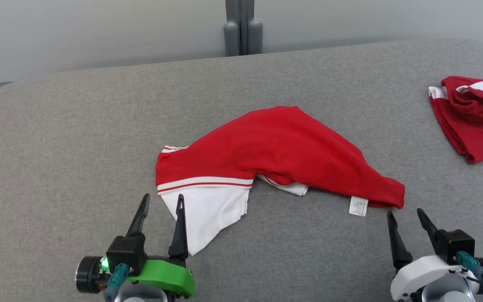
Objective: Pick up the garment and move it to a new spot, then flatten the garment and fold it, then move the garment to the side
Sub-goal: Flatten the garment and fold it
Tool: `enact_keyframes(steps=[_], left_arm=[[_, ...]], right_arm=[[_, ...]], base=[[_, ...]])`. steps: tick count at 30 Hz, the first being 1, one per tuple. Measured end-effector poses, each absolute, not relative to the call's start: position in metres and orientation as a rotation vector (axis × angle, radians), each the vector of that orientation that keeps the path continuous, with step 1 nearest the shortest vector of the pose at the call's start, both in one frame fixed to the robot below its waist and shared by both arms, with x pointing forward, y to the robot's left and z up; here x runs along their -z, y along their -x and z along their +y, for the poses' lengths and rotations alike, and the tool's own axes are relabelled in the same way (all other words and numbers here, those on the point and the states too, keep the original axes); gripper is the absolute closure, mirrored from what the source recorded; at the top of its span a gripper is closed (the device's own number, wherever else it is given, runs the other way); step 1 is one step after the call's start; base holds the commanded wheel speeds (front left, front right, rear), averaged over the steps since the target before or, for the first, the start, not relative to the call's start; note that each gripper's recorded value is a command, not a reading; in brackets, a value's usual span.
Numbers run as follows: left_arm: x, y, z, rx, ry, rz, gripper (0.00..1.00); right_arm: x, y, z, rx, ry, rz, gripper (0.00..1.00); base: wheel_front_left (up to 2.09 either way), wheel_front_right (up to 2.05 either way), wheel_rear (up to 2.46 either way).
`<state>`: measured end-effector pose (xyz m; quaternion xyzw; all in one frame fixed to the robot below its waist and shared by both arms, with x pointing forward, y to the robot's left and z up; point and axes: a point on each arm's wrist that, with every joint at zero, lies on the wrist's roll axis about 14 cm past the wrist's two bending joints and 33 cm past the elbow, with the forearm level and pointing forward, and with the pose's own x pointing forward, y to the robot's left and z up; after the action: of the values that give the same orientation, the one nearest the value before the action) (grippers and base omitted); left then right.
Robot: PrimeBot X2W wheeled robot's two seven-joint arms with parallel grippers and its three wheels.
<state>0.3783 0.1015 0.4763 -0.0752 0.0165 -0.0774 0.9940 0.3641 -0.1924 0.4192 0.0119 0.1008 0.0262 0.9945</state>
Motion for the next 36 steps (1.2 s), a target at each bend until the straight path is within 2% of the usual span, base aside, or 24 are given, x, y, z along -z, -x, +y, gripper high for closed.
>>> enact_keyframes(steps=[16,36], left_arm=[[-0.481,-0.359,0.102,0.156,0.209,0.028,0.00],[-0.478,-0.347,0.123,0.093,0.238,0.031,0.00]], right_arm=[[-0.490,-0.367,-0.185,-0.069,-0.016,-0.026,0.00],[-0.500,-0.373,-0.157,-0.132,-0.068,-0.056,0.00]], base=[[0.00,0.00,0.00],[0.00,0.00,0.00]])
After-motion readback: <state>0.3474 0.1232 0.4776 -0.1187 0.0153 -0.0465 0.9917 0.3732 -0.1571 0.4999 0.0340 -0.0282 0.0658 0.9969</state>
